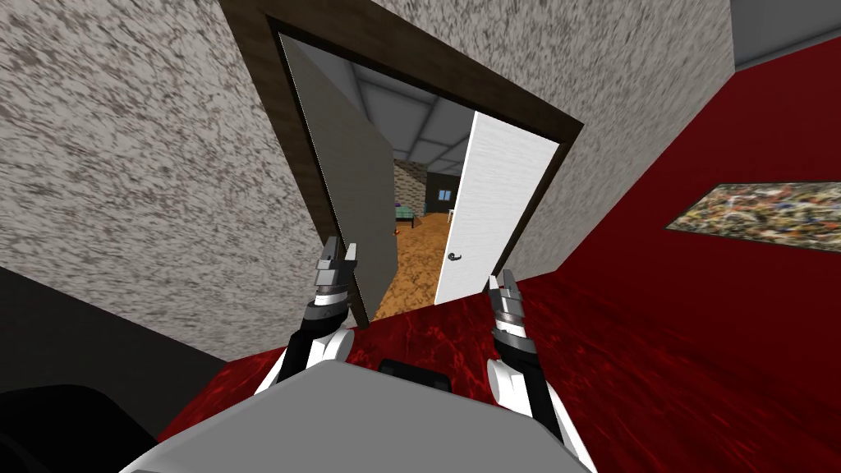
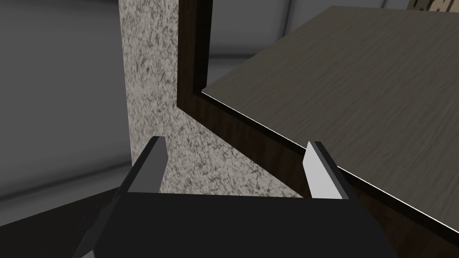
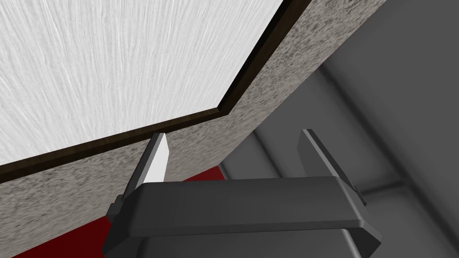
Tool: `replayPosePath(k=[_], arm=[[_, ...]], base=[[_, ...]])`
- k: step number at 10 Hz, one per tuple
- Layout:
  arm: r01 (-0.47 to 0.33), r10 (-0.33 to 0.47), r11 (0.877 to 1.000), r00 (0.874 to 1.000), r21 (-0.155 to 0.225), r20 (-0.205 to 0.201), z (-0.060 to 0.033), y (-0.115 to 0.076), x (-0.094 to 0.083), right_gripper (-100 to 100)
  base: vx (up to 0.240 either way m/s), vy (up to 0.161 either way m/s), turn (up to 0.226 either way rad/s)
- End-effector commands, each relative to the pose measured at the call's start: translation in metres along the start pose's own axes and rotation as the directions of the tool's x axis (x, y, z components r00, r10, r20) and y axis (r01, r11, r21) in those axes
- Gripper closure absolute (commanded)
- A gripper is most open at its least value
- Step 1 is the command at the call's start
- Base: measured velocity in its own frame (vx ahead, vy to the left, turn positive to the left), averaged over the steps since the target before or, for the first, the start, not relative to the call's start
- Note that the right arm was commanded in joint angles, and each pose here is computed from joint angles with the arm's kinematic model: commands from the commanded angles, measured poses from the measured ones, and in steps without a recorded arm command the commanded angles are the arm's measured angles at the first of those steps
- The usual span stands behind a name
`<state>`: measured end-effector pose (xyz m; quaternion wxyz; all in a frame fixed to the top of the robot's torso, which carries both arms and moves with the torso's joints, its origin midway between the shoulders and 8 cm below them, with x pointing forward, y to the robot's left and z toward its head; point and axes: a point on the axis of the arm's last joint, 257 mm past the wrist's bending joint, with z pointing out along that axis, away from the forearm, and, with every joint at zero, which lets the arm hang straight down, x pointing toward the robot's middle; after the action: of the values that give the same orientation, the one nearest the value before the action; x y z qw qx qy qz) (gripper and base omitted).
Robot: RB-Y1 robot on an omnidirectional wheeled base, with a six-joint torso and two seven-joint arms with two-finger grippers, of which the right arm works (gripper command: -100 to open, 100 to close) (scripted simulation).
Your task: Push the door open
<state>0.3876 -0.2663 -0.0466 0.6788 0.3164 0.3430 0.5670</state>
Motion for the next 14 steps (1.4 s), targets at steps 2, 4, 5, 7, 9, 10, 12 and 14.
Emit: replayPosePath(k=[2, 4, 5, 7, 9, 10, 12, 14], arm=[[-0.017, 0.017, 0.999, 1.000, 0.037, -0.019, -0.0046, -0.022, 0.009, -100], [-0.029, 0.032, 0.997, 0.999, 0.069, -0.034, -0.0097, -0.042, 0.017, -100], [-0.035, 0.039, 0.996, 0.998, 0.085, -0.042, -0.0126, -0.052, 0.021, -100], [-0.048, 0.054, 0.993, 0.997, 0.108, -0.056, -0.0168, -0.068, 0.029, -100], [-0.053, 0.062, 0.989, 0.996, 0.136, -0.063, -0.0226, -0.083, 0.034, -100], [-0.059, 0.070, 0.987, 0.995, 0.148, -0.070, -0.0251, -0.090, 0.038, -100], [-0.063, 0.077, 0.983, 0.994, 0.171, -0.077, -0.0305, -0.103, 0.042, -100], [-0.068, 0.086, 0.980, 0.993, 0.189, -0.084, -0.0348, -0.113, 0.046, -100]], base=[[0.100, -0.085, 0.056], [0.101, -0.085, 0.071], [0.089, -0.079, 0.062], [0.079, -0.075, 0.072], [0.053, -0.063, 0.028], [0.077, -0.073, 0.070], [0.075, -0.077, 0.054], [0.044, -0.054, 0.034]])
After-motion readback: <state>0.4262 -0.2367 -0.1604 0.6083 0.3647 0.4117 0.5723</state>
